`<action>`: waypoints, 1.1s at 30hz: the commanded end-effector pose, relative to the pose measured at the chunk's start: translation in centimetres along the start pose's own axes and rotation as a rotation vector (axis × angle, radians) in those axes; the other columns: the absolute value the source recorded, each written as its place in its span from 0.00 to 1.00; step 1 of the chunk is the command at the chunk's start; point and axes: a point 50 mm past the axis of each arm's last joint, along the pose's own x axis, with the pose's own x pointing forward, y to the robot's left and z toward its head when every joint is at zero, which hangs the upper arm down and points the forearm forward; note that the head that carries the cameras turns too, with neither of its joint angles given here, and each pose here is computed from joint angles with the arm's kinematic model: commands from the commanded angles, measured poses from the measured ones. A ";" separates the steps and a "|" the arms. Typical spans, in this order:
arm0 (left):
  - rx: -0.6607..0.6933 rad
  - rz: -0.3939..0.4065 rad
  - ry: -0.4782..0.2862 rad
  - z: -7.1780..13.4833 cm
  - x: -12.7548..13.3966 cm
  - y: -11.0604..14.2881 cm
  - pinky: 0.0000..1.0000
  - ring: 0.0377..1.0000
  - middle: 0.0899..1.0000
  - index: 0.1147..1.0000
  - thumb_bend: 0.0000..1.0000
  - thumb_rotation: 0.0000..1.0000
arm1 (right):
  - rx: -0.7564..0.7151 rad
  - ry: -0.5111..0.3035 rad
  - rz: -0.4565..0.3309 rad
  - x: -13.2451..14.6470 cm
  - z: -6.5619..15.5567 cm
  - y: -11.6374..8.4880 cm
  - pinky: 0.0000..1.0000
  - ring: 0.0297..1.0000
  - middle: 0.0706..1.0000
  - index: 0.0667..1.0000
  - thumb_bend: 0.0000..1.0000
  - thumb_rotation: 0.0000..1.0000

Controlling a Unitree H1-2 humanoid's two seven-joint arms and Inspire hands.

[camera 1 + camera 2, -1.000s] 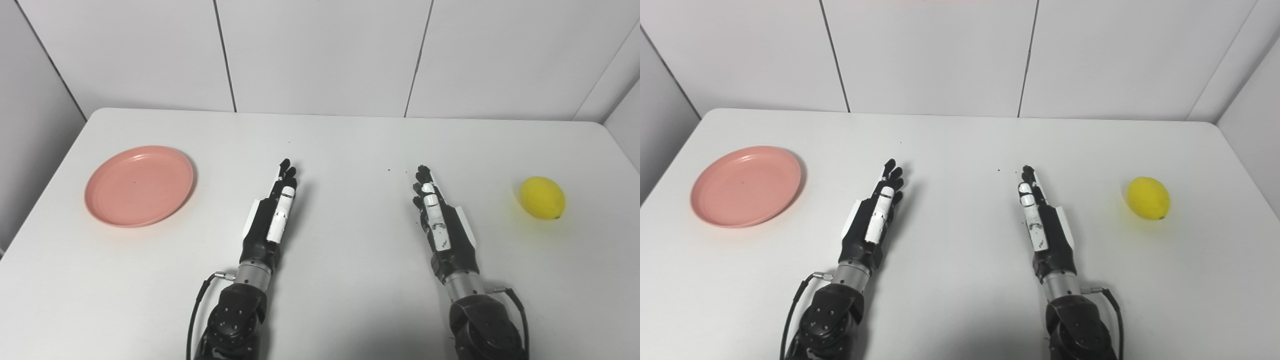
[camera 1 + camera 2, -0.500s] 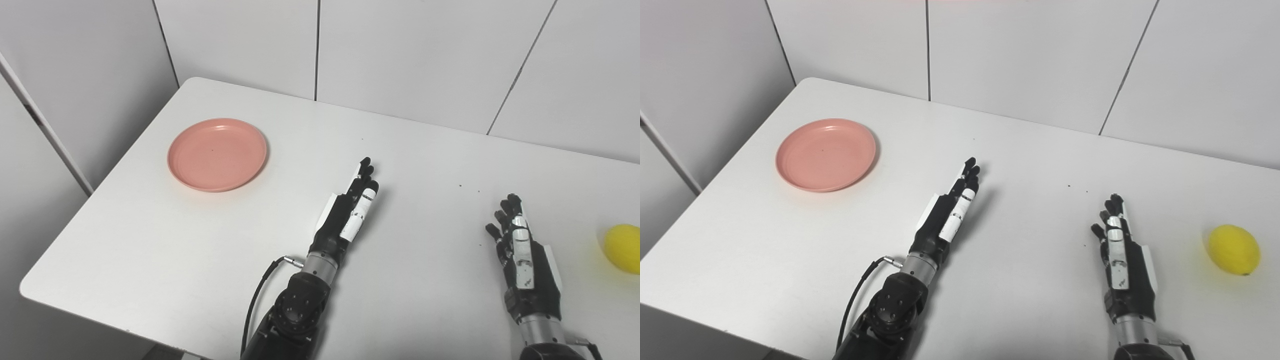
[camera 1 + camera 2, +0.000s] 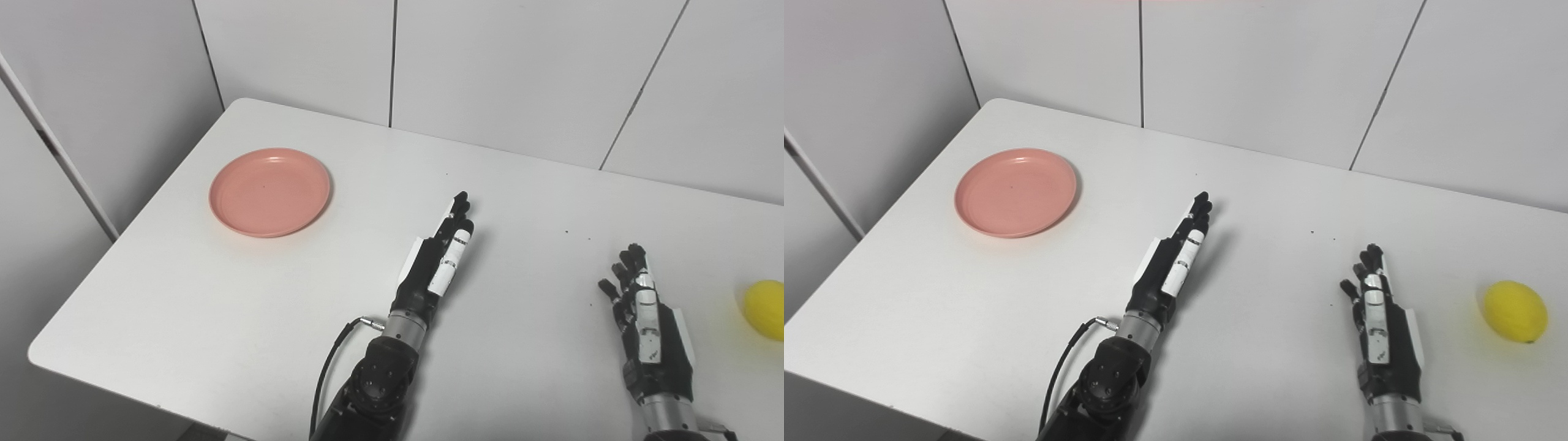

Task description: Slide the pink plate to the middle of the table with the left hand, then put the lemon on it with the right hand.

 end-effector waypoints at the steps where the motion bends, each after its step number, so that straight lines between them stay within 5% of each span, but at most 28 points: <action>1: -0.013 0.023 -0.090 0.9 0.3 -0.2 0.98 0.97 0.95 0.91 0.39 1.00 | -0.005 -0.040 -0.006 0.0 0.3 -0.3 1.00 1.00 1.00 1.00 0.38 1.00; 19: 0.043 0.172 -0.337 7.5 5.4 5.3 0.79 0.78 0.75 0.72 0.43 1.00 | -0.013 -0.051 -0.006 -0.2 0.2 -0.3 1.00 1.00 1.00 1.00 0.36 1.00; 33: 0.088 0.446 -0.418 11.4 7.6 12.7 0.69 0.69 0.67 0.63 0.42 1.00 | -0.012 -0.037 -0.011 -0.4 0.1 -0.1 1.00 1.00 1.00 0.99 0.34 1.00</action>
